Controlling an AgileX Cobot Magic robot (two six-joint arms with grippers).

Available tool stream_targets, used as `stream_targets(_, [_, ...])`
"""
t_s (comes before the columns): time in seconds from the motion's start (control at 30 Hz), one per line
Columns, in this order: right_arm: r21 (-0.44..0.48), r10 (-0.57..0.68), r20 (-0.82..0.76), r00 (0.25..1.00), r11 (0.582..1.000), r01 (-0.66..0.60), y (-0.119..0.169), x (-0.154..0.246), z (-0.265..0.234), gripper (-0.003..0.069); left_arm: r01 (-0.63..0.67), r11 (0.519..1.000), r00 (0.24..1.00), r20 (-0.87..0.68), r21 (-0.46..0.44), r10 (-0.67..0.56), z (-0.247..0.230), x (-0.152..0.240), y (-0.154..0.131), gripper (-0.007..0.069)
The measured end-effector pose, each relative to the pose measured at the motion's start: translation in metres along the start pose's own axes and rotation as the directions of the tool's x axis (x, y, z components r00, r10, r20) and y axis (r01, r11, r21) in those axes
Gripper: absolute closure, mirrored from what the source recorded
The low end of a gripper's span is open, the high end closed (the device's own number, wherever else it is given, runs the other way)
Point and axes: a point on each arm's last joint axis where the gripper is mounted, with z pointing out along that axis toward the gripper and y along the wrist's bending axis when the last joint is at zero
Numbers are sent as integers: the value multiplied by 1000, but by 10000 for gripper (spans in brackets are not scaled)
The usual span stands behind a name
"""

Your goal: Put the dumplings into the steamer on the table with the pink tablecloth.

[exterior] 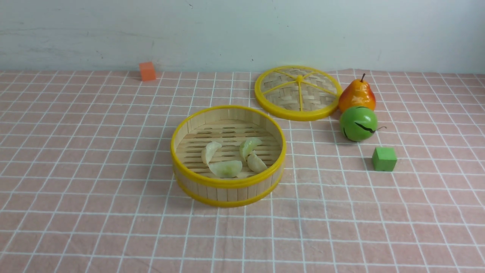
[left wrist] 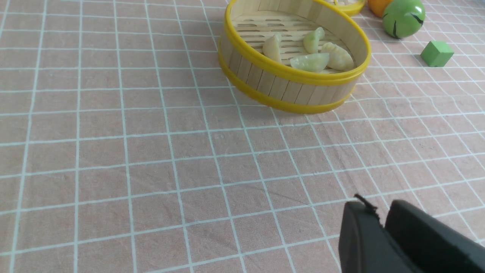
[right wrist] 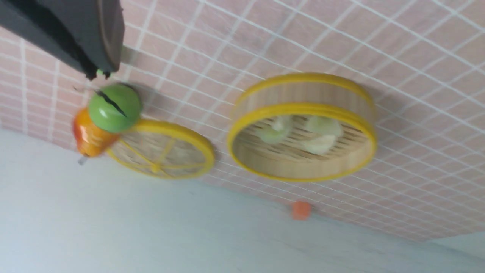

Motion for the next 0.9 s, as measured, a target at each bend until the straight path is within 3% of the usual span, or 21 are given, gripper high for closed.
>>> stream_targets(0.2, [267,150,-30,988,954,-136,-13,58,-14,662,0,1000,1000,0,0,0,0,0,0,534])
stream_targets(0.33, [350,232,-96,968,918,-185,-15,88,-15,680,0,1000,1000,0,0,0,0,0,0,533])
stream_targets(0.9, [362,244,-139,960,915,-180,-16,94,-16,679,0,1000,1000,-3,-1,0,0,0,0,517])
